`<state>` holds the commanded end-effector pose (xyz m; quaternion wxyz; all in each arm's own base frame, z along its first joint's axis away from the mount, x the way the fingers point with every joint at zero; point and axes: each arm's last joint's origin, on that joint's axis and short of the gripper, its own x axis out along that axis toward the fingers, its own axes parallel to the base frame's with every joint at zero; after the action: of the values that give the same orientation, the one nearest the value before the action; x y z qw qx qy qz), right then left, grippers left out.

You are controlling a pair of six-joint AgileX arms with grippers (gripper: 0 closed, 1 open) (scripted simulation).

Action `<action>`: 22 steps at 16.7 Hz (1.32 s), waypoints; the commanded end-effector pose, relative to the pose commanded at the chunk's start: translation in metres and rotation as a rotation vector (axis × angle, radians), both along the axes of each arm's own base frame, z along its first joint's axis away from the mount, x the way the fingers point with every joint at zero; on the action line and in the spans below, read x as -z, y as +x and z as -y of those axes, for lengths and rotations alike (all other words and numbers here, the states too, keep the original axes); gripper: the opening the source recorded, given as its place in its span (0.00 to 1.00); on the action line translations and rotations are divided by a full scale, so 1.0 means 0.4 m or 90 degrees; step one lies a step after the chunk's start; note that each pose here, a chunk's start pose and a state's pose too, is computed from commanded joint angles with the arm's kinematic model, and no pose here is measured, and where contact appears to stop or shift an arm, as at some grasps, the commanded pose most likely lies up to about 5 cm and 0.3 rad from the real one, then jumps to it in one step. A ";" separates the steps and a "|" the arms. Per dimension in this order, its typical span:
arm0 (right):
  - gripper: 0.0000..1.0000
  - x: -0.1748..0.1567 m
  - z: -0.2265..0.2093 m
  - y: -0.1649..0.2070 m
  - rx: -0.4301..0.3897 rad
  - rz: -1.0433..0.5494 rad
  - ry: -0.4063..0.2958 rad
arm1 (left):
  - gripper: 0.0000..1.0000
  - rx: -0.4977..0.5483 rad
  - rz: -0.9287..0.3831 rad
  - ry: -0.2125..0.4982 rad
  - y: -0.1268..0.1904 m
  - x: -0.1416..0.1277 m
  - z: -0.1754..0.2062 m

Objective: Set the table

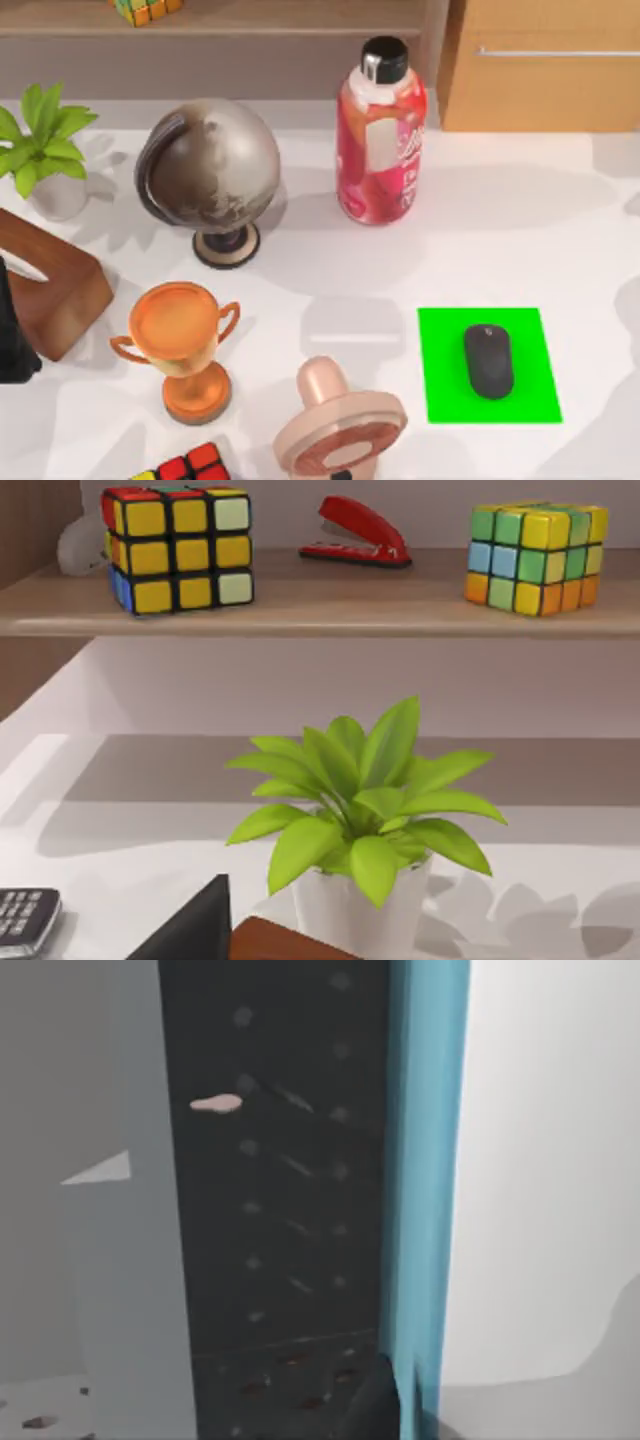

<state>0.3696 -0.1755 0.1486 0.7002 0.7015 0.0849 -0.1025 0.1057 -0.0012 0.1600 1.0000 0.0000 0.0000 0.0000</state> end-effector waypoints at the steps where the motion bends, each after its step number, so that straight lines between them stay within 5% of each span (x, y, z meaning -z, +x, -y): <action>1: 0.75 0.000 0.000 0.000 0.000 0.000 0.000 | 1.00 0.000 0.000 0.000 0.000 0.000 0.000; 5: 1.00 0.000 0.000 0.000 0.000 0.000 0.000 | 1.00 0.000 0.000 0.000 0.000 0.000 0.000; 15: 1.00 -0.005 0.001 -0.008 0.001 0.002 -0.002 | 1.00 0.000 0.000 0.000 0.000 0.000 0.000; 22: 1.00 -0.019 0.004 -0.103 0.004 0.012 -0.008 | 1.00 0.000 0.000 0.000 0.000 0.000 0.000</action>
<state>0.3285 -0.1769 0.1562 0.7050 0.6982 0.0755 -0.0986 0.1057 -0.0012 0.1600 1.0000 0.0000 0.0000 0.0000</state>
